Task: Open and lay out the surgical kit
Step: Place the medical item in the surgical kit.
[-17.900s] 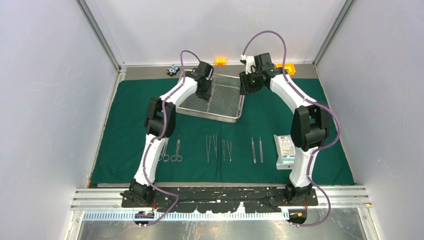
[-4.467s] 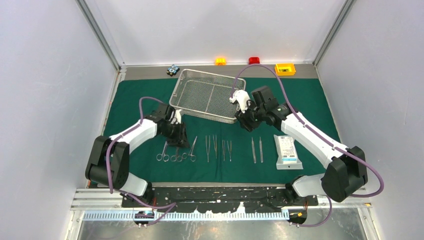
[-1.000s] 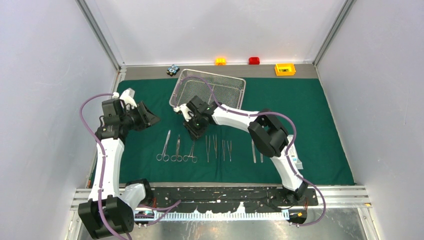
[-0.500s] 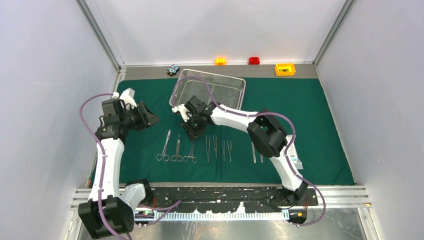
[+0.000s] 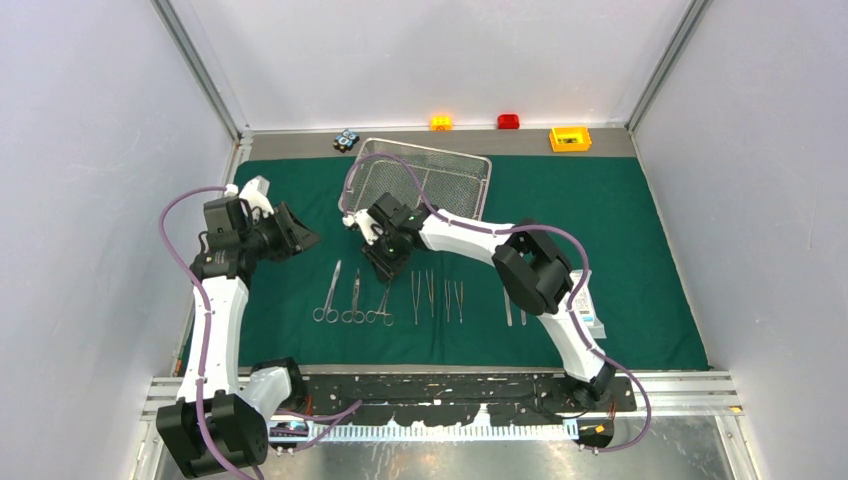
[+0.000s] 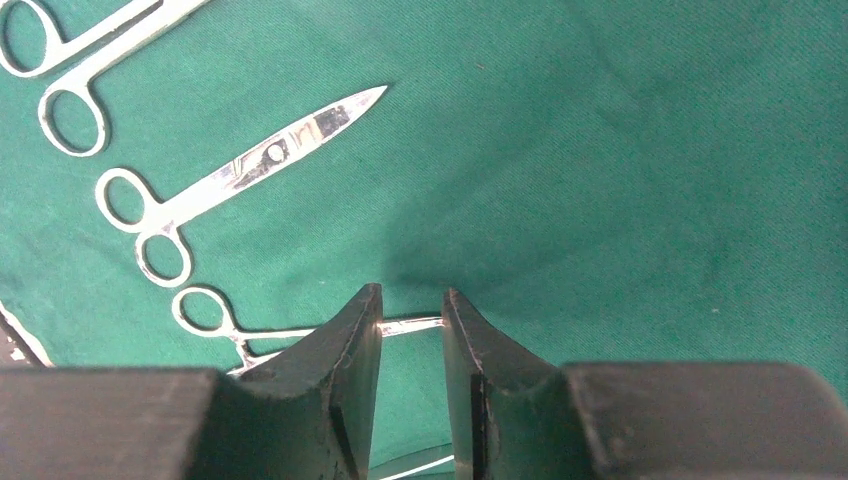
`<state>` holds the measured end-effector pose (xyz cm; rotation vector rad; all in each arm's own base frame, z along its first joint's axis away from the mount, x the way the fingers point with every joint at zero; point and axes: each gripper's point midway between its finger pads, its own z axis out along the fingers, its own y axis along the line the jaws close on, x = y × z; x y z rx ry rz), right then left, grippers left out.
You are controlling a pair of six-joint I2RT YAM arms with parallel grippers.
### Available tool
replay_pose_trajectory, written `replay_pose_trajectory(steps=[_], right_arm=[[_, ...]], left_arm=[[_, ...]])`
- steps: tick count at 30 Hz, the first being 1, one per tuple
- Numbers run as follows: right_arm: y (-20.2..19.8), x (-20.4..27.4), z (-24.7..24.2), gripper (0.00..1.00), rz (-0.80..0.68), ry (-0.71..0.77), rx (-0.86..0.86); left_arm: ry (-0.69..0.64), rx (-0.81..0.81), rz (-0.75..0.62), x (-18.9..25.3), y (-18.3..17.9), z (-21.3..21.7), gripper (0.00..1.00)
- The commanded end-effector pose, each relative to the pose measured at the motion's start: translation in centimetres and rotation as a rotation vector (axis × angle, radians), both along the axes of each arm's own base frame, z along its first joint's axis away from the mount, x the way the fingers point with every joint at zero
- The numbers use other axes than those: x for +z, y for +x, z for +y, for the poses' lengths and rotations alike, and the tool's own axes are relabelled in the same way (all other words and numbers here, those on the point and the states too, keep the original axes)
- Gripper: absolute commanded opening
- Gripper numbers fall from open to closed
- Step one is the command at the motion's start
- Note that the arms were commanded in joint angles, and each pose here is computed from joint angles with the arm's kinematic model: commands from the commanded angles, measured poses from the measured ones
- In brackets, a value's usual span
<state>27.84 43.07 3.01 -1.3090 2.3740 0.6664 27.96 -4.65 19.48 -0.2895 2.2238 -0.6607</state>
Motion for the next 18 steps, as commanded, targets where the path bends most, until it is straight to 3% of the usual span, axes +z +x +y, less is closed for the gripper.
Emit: replay_pose_trajectory(steps=[1,10,18], right_arm=[[1.1,5.2,1.0,0.34,-0.105,0.080,0.009],[1.4,8.0,0.2,0.37,-0.173,0.099,0.012],[1.1,5.3,-0.6,0.30,-0.148,0.044,0.021]], left_arm=[[0.002,-0.016,-0.065,1.4,0.3,-0.1,0.46],[0.009,-0.015,-0.069,1.5,0.5,0.1,0.46],[0.005,-0.015,-0.066,1.4,0.5,0.0,0.46]])
